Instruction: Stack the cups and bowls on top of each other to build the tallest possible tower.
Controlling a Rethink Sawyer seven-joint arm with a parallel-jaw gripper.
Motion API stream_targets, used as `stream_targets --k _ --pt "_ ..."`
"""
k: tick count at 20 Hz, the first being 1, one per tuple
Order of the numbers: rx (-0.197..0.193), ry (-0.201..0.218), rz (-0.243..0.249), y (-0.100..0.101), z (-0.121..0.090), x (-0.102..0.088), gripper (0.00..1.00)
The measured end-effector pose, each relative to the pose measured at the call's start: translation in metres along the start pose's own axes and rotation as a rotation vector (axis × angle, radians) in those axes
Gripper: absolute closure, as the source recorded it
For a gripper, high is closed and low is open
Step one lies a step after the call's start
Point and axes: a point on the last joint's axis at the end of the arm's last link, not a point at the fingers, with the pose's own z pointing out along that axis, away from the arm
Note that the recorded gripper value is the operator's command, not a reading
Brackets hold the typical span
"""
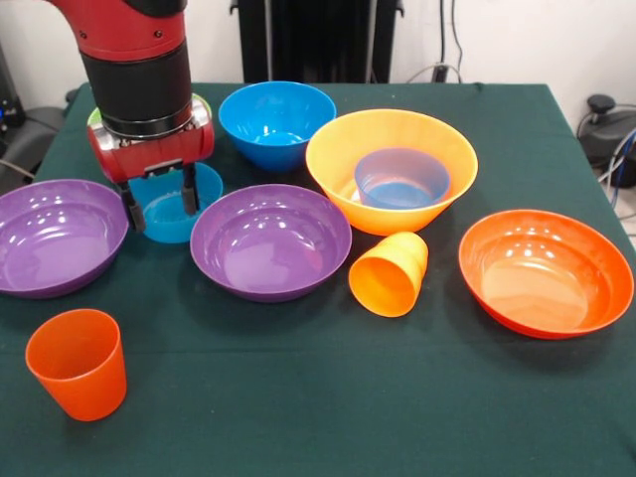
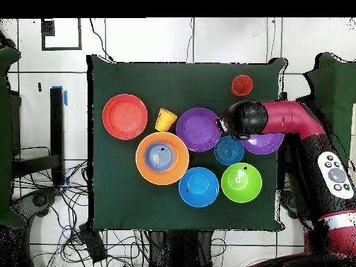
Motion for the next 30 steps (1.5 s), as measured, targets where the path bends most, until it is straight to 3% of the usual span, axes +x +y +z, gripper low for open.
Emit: stream_targets --k 14,30 --pt "-0.031 0.010 0.000 0.009 0.018 0.004 0.00" --pt "-0.039 0.014 -0.005 0.013 0.024 0.004 0.00"
